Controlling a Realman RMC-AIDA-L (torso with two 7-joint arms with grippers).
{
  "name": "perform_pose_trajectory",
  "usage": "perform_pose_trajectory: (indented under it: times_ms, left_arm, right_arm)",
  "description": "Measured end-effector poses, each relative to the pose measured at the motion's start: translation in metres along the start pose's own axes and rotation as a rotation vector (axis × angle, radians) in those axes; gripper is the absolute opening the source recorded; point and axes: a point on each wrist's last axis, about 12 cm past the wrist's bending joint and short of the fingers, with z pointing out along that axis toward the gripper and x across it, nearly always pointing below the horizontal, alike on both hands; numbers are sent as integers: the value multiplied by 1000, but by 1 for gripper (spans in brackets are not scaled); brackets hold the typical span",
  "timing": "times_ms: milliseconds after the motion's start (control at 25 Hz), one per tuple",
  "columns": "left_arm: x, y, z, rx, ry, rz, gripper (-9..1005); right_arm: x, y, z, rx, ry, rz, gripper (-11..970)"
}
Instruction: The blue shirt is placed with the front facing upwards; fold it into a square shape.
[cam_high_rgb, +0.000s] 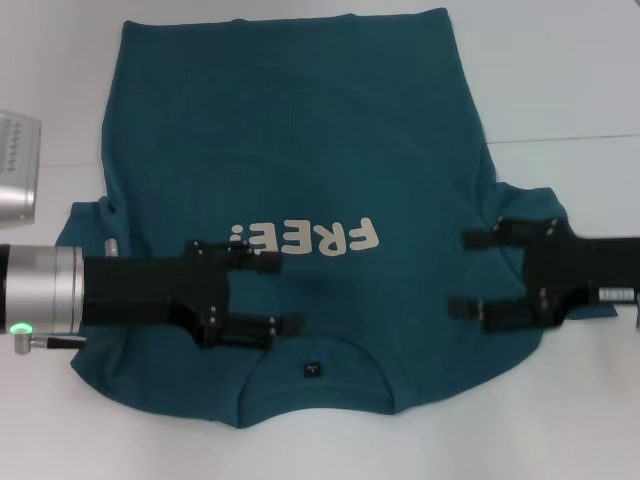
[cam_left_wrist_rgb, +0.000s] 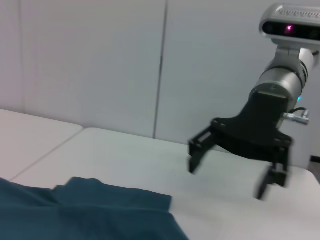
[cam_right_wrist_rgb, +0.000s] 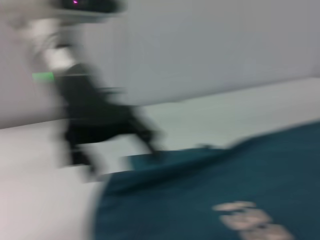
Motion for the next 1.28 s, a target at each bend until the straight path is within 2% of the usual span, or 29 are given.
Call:
perform_pose_trajectory:
  times_ms: [200, 320, 440, 640, 880, 1280]
  left_arm:
    - [0, 4, 1, -55, -29, -20, 859]
    - [3, 5, 4, -80, -32, -30, 859]
    - [4, 5, 7, -82, -33, -38, 859]
    - [4, 3, 11, -79, -47, -49, 859]
    - [5, 1, 17, -78, -58, -58, 859]
    - [6, -1, 22, -78, -76, -72, 859]
  right_arm:
    - [5, -33, -9, 277, 12, 152, 945]
    - [10, -46, -14, 399, 52, 239, 945]
    - [14, -55, -20, 475, 123, 323, 945]
    - [20, -61, -29, 544, 273, 476, 945]
    - [24, -62, -46, 609, 447, 605, 945]
    - [37, -61, -55, 645, 464, 723, 944]
